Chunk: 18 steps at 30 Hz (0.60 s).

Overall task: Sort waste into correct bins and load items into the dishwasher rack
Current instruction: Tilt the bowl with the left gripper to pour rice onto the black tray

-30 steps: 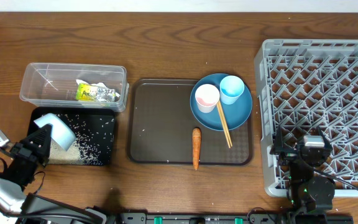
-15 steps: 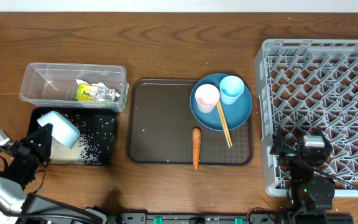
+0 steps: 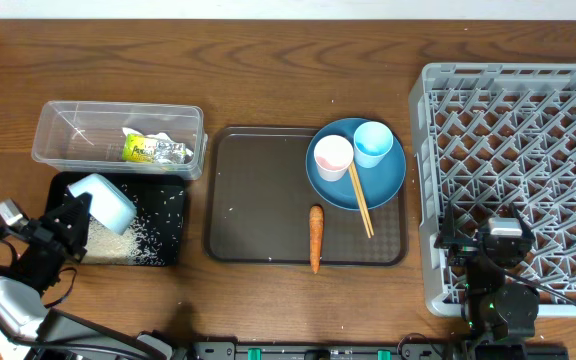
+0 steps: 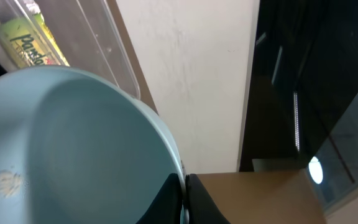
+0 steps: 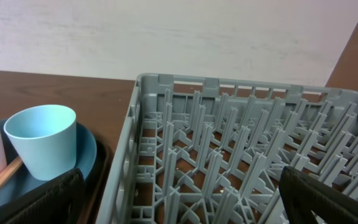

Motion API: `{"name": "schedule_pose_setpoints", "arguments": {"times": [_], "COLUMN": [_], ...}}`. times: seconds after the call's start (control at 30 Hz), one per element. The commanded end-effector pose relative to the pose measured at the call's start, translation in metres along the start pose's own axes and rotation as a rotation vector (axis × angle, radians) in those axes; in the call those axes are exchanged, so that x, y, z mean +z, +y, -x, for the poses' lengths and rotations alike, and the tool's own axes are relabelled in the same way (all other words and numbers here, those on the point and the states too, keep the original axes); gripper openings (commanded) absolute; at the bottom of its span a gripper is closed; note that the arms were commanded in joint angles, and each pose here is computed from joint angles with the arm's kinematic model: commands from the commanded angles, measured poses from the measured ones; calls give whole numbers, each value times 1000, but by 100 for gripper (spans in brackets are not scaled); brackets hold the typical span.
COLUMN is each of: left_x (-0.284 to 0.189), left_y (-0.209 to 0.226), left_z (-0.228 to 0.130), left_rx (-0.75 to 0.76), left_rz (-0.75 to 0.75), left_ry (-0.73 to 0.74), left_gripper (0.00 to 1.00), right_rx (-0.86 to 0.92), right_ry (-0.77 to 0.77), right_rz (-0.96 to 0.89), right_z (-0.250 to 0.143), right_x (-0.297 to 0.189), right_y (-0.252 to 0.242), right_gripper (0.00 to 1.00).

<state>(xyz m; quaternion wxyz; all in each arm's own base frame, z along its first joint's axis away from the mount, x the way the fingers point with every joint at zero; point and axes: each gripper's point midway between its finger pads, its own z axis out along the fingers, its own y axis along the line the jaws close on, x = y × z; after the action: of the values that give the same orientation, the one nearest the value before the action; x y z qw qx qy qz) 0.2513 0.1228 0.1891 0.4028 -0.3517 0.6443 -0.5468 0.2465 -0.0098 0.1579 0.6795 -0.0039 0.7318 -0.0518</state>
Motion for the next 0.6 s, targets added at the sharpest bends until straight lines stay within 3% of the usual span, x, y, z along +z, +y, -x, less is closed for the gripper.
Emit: {"name": "schedule_pose_setpoints", "arguments": {"times": [0.0,0.07,0.17,0.23,0.37,0.57], "left_x": [1,1,1,1,1,1], "left_y": [-5,-4,-5,-4,-4,-5], "left_z": [0,-3,1,-3,0,-1], "left_rx": [-19,-80,-26,-102,-3,-23], "left_rz": [-27,-26,-27,-26,-22,-27], "left_ry": [7,10,7,11,7,9], "left_gripper": [8,11,10,10,10,10], "right_rx": [-10,-10,-10,-10,-10,-10], "right_ry": [5,5,5,5,5,5], "right_rz": [-2,-2,-2,-2,-2,-2], "right_z": [-1,-1,-1,-1,-1,-1], "right_x": [0,0,0,0,0,0], "right_y": [-1,-1,-1,-1,-1,-1], "right_gripper": [99,99,99,99,99,99]}}
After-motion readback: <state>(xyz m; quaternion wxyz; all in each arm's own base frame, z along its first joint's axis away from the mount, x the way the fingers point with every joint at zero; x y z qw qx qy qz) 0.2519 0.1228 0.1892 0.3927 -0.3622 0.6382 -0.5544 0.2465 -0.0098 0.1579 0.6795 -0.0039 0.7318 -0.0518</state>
